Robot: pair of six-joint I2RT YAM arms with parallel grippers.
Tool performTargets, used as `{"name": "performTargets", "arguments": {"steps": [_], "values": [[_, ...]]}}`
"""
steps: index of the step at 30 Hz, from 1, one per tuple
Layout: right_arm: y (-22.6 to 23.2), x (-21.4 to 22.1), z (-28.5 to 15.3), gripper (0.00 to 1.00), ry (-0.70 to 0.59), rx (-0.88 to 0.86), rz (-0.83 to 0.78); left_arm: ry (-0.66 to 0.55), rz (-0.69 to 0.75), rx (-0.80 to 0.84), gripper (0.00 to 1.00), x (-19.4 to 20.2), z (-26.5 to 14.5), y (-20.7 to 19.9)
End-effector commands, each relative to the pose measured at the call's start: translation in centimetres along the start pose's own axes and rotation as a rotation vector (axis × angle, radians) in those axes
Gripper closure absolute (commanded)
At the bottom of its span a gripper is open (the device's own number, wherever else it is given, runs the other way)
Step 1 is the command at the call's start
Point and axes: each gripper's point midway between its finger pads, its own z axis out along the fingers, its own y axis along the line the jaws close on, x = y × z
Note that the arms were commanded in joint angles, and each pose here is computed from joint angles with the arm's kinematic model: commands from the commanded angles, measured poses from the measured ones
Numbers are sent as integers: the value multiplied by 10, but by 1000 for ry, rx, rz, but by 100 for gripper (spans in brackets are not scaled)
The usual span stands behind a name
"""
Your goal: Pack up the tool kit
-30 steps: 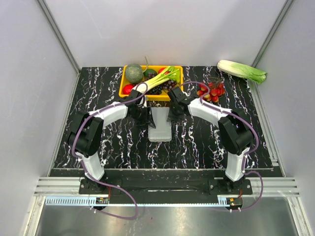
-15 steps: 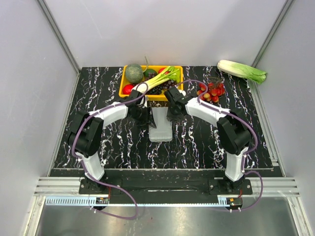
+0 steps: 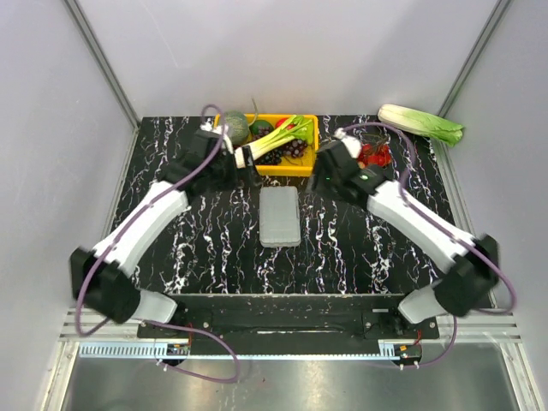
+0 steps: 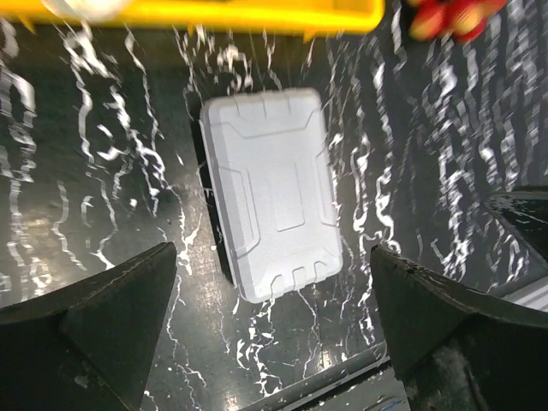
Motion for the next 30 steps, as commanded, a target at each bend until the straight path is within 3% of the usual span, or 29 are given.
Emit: {"name": "performTargets", "arguments": {"steps": [1, 7, 12, 17, 24, 30], "values": [[-61, -9, -50, 32, -133, 89, 38, -237, 36, -24, 1, -30, -84, 1], [-121, -17, -127, 27, -329, 121, 127, -491, 17, -81, 1, -25, -190, 20], [-150, -30, -184, 25, -441, 139, 170, -626, -26, -88, 1, -3, -256, 36], [-175, -39, -235, 21, -528, 148, 207, -651, -58, -155, 1, 25, -286, 60], [-197, -48, -297, 20, -636, 98, 264, -650, -74, -164, 1, 39, -298, 67], [-205, -50, -314, 20, -660, 99, 271, -645, -83, -172, 1, 38, -300, 67]]}}
